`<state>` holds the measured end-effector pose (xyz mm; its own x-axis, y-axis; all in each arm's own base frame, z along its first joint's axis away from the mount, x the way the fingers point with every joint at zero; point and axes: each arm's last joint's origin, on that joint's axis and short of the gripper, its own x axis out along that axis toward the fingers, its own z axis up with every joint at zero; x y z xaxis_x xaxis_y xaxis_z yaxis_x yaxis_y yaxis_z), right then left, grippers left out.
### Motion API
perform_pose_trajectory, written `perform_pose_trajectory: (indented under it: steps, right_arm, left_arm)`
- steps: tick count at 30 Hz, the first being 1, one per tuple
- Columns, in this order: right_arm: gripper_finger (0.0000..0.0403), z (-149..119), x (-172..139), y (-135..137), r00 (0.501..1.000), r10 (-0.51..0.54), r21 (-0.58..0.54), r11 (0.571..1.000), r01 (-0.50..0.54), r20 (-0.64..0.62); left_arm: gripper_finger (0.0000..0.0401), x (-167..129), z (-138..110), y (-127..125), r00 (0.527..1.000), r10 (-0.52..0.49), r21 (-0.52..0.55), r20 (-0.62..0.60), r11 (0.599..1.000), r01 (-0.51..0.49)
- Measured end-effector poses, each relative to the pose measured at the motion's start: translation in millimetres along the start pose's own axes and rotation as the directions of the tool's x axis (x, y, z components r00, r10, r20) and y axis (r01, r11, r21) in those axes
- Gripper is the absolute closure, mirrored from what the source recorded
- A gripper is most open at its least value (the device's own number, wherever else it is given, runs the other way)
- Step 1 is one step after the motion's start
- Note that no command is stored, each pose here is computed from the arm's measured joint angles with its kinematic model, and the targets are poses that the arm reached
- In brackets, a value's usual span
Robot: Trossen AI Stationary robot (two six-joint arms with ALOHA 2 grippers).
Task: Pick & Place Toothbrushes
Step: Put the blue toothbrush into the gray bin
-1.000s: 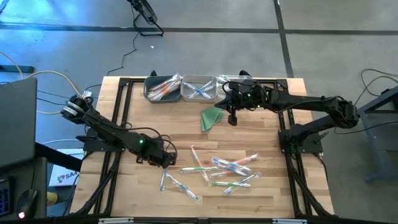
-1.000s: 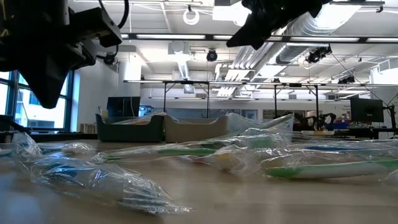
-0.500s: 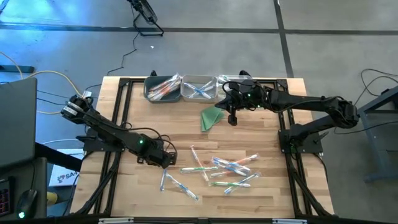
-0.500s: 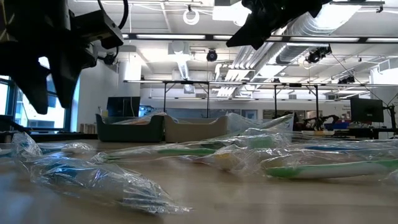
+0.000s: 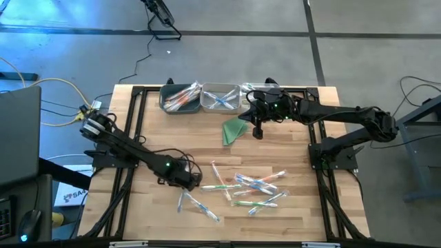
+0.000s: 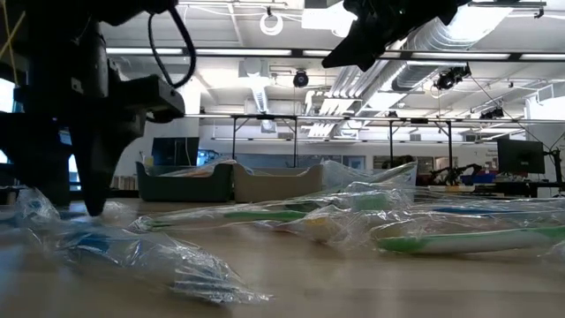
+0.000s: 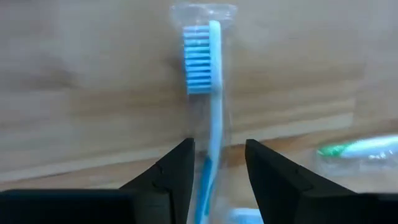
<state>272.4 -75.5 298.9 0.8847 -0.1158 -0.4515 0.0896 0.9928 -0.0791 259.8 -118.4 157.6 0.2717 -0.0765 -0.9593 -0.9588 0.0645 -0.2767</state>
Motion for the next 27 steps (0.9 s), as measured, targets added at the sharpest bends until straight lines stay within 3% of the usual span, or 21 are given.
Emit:
perform_pose_trajectory:
  steps: [8,27]
  right_arm:
    - [0.0398,-0.5,0.0,0.1,1.0,0.001,0.003,1.0,-0.001,-0.005]
    - [0.0398,-0.6,0.0,-0.1,1.0,-0.006,0.005,1.0,0.006,-0.007]
  left_arm:
    - [0.026,21.8,-4.8,-7.6,0.999,-0.009,-0.004,-0.043,1.0,0.009]
    - [0.0263,23.9,-3.5,-5.9,1.0,-0.002,-0.004,-0.009,1.0,0.002]
